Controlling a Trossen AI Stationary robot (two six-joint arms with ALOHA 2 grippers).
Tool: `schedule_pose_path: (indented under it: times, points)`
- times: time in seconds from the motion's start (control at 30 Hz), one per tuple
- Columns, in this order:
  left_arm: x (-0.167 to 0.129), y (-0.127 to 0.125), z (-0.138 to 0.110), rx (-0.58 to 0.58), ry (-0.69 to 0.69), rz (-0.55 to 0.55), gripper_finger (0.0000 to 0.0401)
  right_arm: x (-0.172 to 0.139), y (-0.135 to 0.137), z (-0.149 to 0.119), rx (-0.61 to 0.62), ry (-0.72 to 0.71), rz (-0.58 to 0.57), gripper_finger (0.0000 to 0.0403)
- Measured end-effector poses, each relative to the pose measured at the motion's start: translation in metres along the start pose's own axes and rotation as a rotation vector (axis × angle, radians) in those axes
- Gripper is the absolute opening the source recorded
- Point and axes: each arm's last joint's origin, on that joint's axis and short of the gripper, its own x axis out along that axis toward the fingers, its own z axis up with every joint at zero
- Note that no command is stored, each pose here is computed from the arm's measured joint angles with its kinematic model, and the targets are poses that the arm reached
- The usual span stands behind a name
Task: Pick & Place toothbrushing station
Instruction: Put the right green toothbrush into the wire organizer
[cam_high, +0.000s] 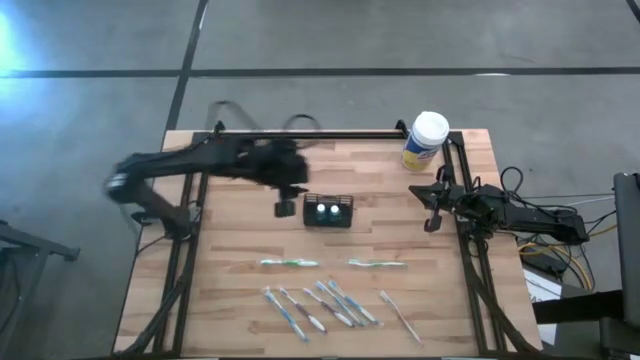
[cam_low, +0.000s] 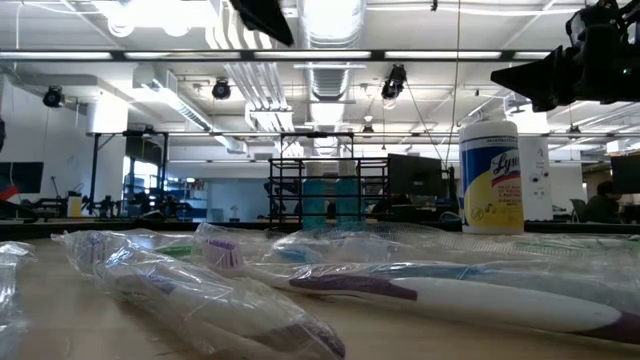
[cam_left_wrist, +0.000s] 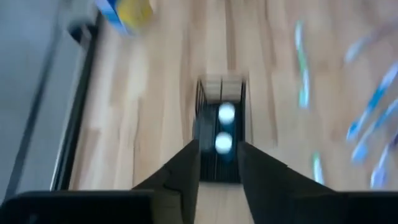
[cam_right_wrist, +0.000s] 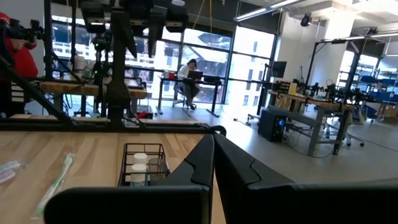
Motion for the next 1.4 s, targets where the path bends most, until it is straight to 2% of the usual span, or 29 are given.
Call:
schedule_pose_path:
  times: [0.3,0.47,0.53,0.63,0.8,1.03,1.17,1.4]
  points:
    - [-0.019,-0.017,-0.137,-0.188,-0.463,0.027,0.0011,0.000,0.000,0.000,-0.009,-0.004,-0.004,0.0008]
    - [-0.012,-0.025,-0.200,-0.262,-0.631,0.039,0.0009,0.000,0.000,0.002,-0.082,-0.021,-0.010,0.0008]
    - [-0.010,-0.027,-0.219,-0.337,-0.667,0.040,0.0007,0.000,-0.001,0.004,-0.073,-0.041,-0.013,0.0008]
    - [-0.003,-0.031,-0.242,-0.355,-0.683,0.051,0.0004,0.000,-0.001,0.005,-0.023,-0.052,-0.014,0.0008]
    - [0.003,-0.034,-0.263,-0.295,-0.723,0.083,0.0006,0.001,0.000,0.002,0.043,-0.017,-0.008,0.0008]
    - [0.021,-0.039,-0.287,-0.220,-0.677,0.103,0.0004,0.004,0.001,-0.002,0.107,0.026,-0.004,0.0008]
    - [0.022,-0.041,-0.287,-0.147,-0.710,0.043,0.0007,0.006,0.002,-0.005,0.148,0.057,-0.003,0.0008]
    - [0.023,-0.042,-0.288,-0.163,-0.696,0.031,0.0007,0.013,0.005,-0.017,0.236,0.184,-0.007,0.0008]
